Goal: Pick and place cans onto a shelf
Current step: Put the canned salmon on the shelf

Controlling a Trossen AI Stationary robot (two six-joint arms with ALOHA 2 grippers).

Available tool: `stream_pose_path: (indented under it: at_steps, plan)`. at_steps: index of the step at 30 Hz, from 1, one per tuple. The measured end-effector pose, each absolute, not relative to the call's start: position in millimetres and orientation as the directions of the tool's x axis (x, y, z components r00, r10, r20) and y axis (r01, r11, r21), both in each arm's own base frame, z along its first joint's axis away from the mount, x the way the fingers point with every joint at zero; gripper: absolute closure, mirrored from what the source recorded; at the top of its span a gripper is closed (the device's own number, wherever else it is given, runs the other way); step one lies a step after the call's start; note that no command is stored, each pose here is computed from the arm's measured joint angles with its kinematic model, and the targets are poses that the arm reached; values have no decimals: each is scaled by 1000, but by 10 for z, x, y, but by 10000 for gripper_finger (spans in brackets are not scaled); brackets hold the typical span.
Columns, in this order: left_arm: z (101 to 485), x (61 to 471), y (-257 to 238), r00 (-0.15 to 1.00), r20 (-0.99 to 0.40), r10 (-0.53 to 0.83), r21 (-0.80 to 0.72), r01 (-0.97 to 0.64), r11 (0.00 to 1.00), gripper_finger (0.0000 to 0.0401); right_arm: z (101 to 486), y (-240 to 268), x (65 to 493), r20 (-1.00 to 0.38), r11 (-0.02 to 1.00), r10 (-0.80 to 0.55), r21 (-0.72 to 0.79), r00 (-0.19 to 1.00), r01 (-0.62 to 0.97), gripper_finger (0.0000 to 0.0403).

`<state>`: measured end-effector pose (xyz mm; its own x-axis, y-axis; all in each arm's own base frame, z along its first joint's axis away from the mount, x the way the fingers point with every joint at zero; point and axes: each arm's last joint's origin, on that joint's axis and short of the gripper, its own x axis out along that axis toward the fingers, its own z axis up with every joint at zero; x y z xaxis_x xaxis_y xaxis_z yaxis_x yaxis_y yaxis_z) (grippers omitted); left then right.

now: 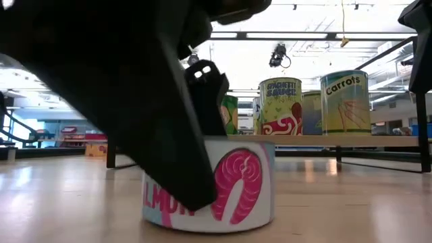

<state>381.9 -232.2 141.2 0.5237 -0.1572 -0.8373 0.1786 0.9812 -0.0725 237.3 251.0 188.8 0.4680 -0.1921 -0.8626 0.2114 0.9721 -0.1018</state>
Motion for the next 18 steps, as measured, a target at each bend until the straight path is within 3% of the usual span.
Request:
stream_pose_path:
  at_steps: [6,13,18]
  plan:
    - [1419,3843,-2255,476,-853,-214,-175,125,977,83,1888,2512,2375,-863,972,-190,-99,468,211,56]
    - [1457,3834,-2213,431,-893,-128,-27,234,972,72,1888,2511,2375,-864,973,-189,-99,467,211,56]
    - [1727,3880,-2229,393,-914,-101,3,257,966,103,1888,2512,2374,-864,973,-189,-99,466,210,56]
